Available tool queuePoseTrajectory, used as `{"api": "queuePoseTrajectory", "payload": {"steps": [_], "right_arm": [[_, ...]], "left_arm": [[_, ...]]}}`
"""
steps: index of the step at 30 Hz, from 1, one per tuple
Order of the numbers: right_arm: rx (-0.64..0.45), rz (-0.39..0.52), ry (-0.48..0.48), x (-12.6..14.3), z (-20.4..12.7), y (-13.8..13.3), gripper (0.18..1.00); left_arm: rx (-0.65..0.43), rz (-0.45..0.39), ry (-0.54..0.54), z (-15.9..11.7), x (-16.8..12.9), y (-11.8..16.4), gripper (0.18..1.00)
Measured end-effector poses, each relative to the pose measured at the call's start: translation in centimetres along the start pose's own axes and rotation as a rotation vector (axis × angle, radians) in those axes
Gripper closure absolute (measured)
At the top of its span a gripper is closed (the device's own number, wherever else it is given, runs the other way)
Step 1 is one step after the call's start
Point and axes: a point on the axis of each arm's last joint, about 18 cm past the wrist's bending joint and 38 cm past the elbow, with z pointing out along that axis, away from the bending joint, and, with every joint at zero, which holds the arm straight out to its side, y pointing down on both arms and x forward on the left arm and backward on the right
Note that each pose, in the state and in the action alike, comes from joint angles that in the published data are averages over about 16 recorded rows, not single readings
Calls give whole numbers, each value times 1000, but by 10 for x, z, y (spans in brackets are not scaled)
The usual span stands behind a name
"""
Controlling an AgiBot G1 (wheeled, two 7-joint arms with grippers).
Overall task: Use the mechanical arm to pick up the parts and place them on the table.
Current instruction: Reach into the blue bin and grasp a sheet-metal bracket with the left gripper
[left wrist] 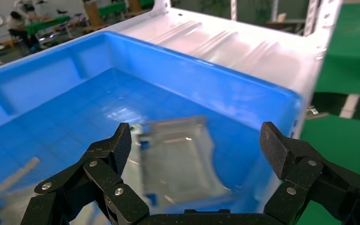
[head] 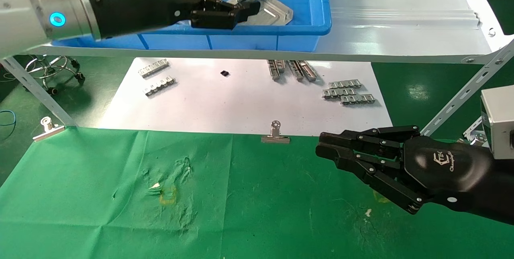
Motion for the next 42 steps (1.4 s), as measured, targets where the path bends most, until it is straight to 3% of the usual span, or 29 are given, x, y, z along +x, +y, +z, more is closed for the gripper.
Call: {"api": "queuePoseTrajectory", "payload": {"steps": [12, 25, 37, 42], "right_arm": [[0, 0, 0, 0, 0, 0, 964], [0, 0, 0, 0, 0, 0, 987], [0, 0, 0, 0, 0, 0, 987], [0, 0, 0, 0, 0, 0, 987]], "left_arm": [[-122, 44, -96, 47, -34, -10, 183], [-188, 85, -184, 66, -46, -5, 213], [-200, 96, -152, 71, -38, 1, 359], [-205, 101, -142, 73, -35, 3, 470]]}}
